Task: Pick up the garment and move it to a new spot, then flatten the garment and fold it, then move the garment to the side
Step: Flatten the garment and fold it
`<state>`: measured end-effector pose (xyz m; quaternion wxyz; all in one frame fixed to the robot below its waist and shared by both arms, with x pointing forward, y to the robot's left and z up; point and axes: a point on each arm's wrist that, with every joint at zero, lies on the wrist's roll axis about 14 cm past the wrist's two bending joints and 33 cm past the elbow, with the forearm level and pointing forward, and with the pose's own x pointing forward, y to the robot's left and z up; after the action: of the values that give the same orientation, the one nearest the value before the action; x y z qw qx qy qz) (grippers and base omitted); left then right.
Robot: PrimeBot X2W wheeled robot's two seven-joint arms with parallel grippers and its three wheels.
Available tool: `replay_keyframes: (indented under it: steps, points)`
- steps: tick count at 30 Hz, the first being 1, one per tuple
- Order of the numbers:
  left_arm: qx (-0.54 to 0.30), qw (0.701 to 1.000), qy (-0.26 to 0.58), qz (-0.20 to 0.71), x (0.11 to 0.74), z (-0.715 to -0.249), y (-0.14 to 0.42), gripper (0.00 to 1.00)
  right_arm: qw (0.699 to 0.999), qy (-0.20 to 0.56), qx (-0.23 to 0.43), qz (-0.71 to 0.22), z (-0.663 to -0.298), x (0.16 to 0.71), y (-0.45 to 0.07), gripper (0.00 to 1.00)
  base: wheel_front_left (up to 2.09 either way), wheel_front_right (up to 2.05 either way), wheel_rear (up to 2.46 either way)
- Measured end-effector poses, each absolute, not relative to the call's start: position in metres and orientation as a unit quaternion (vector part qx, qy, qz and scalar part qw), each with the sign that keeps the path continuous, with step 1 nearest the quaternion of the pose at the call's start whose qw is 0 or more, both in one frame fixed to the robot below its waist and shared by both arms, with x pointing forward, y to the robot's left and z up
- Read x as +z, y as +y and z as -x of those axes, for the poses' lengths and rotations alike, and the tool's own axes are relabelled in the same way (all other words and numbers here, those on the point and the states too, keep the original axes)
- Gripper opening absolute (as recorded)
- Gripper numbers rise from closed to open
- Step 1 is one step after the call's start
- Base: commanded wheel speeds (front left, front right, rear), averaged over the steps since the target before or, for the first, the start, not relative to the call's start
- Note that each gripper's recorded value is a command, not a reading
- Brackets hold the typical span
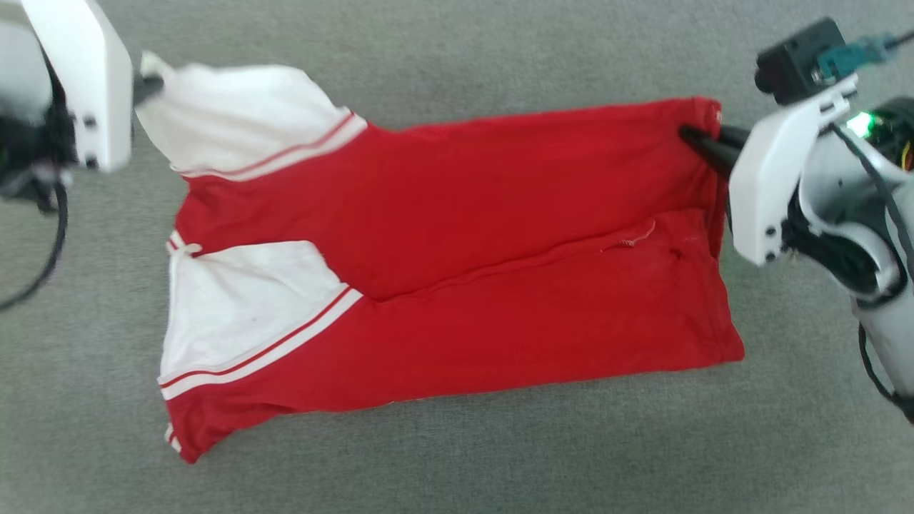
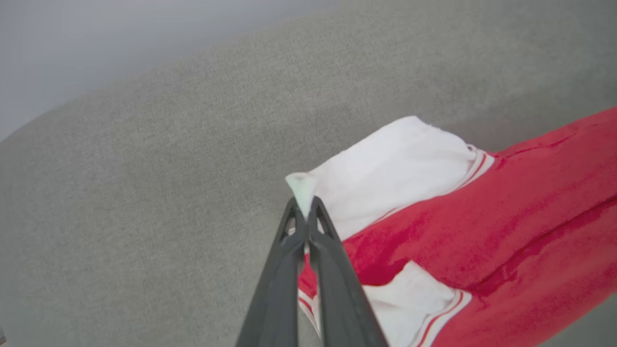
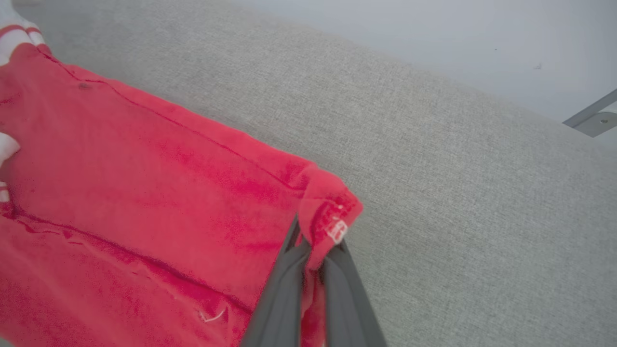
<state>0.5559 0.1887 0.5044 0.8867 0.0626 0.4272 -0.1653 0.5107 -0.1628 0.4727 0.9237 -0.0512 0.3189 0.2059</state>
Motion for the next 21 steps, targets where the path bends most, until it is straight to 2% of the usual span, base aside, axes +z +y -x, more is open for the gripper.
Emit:
replay_keyframes:
  steps: [6,12,19,20,21]
  points:
    - [-0.157,0.876,0.451,-0.069,0.504,-0.503,0.196,0.00,0.923,0.304,0.231,0.053,-0.489,0.481,-0.155,0.00,0.00,0.00,0.00]
    - [-0.157,0.854,0.491,-0.068,0.487,-0.458,0.198,0.00,0.911,0.330,0.243,0.046,-0.462,0.468,-0.157,0.00,0.00,0.00,0.00]
    - [-0.156,0.823,0.545,-0.031,0.448,-0.410,0.193,0.00,0.900,0.374,0.225,0.010,-0.434,0.437,-0.165,0.00,0.00,0.00,0.00]
    - [-0.154,0.821,0.550,-0.024,0.442,-0.407,0.193,0.00,0.897,0.382,0.223,0.005,-0.431,0.432,-0.165,0.33,0.00,0.00,0.00]
    - [-0.153,0.819,0.553,-0.014,0.436,-0.405,0.192,0.00,0.895,0.387,0.221,0.004,-0.429,0.427,-0.166,1.00,0.00,0.00,0.00]
